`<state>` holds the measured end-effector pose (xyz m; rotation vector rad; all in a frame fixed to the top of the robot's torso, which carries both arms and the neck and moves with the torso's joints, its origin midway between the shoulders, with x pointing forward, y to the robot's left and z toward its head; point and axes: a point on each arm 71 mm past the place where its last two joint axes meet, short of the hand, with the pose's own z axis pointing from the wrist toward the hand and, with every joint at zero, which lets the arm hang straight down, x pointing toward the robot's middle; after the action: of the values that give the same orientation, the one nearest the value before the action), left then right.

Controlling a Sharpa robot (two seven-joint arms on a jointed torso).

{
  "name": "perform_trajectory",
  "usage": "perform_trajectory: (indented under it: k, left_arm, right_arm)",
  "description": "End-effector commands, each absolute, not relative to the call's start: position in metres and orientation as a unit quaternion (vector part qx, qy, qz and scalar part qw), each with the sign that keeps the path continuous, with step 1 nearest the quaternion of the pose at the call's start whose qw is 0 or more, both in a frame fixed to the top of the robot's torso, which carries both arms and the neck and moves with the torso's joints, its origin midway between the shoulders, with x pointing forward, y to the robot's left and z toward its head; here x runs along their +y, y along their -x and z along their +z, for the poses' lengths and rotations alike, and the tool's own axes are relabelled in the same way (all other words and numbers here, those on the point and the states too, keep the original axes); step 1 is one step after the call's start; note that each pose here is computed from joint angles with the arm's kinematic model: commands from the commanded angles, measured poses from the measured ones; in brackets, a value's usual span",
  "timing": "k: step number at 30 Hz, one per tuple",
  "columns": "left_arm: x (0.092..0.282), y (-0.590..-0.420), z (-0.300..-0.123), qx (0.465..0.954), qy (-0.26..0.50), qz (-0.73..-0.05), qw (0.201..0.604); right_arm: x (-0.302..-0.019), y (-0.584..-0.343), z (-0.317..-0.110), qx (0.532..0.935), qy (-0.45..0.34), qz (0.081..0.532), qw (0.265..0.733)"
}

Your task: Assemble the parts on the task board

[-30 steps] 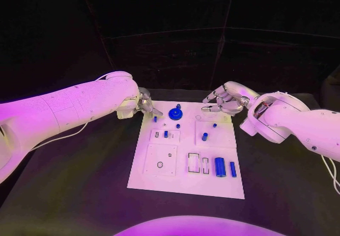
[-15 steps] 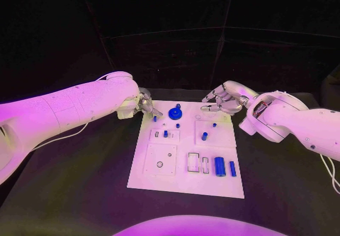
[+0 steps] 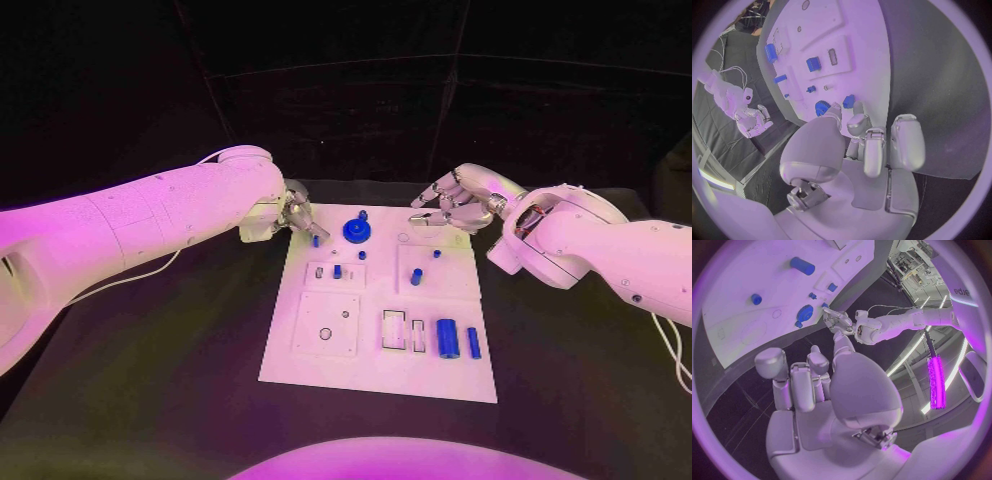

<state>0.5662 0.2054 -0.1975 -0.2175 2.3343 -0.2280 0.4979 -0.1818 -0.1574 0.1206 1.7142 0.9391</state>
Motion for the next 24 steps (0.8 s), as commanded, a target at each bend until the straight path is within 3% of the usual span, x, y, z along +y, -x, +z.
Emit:
perform_trajectory:
  k: [1, 24]
  left_arm:
    - [0.2038, -0.5659, -0.1974, 0.918, 0.077, -0.090, 0.379]
    - [0.2015, -0.5655, -0.1960, 0.905, 0.086, -0.123, 0.397]
  right_arm:
    - [-0.1807, -0.4979, -0.1561, 0.725, -0.049, 0.402, 0.557]
    - [-0.1817, -0.4983, -0.1563, 0.726, -0.049, 0.401, 0.557]
